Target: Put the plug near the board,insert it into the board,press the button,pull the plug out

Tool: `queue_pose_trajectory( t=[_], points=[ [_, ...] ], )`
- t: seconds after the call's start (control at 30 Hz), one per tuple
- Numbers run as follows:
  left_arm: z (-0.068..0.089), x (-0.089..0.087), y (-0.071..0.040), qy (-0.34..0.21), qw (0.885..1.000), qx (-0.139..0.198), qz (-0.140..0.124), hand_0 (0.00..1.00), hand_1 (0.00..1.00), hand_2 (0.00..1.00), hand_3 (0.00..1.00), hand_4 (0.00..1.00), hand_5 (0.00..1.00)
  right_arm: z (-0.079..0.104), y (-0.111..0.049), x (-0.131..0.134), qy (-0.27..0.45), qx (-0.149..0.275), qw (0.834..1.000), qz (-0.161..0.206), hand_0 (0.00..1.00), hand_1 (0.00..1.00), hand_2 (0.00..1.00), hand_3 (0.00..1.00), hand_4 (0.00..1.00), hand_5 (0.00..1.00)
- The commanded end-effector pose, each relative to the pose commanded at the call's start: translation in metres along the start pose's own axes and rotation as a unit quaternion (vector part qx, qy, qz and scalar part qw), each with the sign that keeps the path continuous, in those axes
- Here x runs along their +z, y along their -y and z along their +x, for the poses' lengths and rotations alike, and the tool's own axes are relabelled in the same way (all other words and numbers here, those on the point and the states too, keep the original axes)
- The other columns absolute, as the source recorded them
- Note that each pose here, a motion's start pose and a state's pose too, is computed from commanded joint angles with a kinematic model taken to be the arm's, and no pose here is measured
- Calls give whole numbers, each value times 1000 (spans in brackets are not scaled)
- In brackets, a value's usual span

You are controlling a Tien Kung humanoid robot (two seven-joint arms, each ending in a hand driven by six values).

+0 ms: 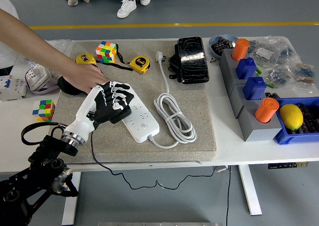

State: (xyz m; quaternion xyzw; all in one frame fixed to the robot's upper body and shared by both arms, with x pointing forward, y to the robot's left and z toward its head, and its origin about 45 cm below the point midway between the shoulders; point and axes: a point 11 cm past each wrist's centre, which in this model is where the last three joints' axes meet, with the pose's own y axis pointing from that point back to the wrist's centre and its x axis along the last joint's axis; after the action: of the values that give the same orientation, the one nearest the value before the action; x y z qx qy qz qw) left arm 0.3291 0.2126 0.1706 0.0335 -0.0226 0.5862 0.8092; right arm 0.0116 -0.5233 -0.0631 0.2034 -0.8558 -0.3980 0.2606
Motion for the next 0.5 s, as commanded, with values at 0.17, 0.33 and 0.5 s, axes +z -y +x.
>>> queue_pose_trajectory(
  t=[0.17,0.33,0.5],
  points=[
    [-3,14,4,53,998,-46,7,235,238,390,565,820,284,0,0,0,0,0,1000,0,549,595,538,508,838,363],
    [-14,37,4,152,979,-131,37,69,80,169,874,613,2,0,0,0,0,0,1000,0,547,595,538,509,838,363],
    [-26,24,-8,277,931,-207,120,59,75,152,998,620,2,0,0,0,-1,-1,1000,0,549,595,538,509,839,363]
  ],
)
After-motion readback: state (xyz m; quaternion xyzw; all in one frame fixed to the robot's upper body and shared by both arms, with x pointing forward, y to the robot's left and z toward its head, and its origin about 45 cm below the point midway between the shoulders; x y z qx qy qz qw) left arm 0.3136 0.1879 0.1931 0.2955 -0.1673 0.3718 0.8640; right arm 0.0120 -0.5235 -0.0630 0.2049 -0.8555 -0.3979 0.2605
